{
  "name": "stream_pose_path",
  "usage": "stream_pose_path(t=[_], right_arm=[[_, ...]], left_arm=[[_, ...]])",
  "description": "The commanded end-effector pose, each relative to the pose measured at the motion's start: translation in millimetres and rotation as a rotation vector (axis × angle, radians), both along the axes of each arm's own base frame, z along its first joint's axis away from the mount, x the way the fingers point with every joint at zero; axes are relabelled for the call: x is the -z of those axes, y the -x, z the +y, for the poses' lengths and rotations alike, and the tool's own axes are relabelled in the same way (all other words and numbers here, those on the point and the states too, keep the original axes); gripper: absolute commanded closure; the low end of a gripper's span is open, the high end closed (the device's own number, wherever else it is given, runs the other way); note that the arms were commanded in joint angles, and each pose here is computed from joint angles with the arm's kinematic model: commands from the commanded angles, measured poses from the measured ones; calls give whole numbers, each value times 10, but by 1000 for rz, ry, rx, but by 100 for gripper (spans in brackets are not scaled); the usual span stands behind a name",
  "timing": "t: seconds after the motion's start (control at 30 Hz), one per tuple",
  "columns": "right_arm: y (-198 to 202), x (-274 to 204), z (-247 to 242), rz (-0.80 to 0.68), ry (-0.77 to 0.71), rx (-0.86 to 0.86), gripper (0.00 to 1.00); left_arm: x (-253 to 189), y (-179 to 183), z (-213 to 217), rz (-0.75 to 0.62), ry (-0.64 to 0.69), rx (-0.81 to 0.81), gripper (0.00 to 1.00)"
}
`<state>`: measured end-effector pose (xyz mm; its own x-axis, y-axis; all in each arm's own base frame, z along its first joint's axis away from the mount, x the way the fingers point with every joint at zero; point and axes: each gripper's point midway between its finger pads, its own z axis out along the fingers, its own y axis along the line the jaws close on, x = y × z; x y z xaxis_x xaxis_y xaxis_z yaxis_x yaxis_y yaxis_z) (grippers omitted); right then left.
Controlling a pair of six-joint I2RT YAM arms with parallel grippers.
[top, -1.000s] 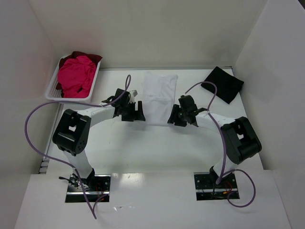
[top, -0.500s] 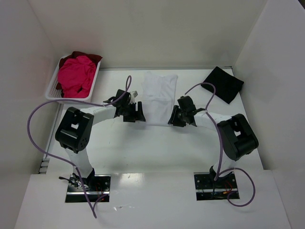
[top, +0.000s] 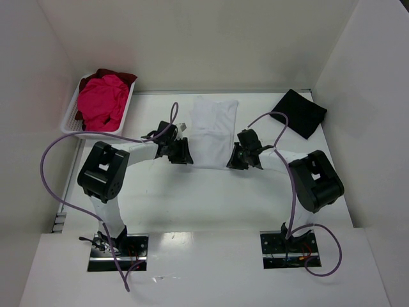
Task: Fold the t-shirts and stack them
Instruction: Grab one side of the 2/3 rectangular tshirt with both arms
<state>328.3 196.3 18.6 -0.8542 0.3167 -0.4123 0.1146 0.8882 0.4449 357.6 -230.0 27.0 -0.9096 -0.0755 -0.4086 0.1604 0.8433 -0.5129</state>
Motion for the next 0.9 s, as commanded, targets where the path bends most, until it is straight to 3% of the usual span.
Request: stream_pose_path(t=[0.0, 0.1, 0.2, 0.3, 0.37, 0.87], right_arm=[[-123, -13, 45, -42, -7, 11, 81], [-161, -41, 66, -56, -21, 19, 88], [-142, -6, 37, -52, -9, 25, 100], [-53, 47, 44, -42, 8, 34, 100], [23, 22, 38, -46, 6, 38, 100], [627, -70, -21, -41, -11, 16, 100]], left_arm=[[214, 115, 16, 56, -33, 7, 58], [241, 145, 29, 65, -36, 7, 65], [242, 146, 29, 65, -37, 7, 78], [264, 214, 58, 80, -43, 7, 95], [278, 281, 61, 89, -58, 11, 99], [161, 1040, 146, 149, -123, 1, 100]])
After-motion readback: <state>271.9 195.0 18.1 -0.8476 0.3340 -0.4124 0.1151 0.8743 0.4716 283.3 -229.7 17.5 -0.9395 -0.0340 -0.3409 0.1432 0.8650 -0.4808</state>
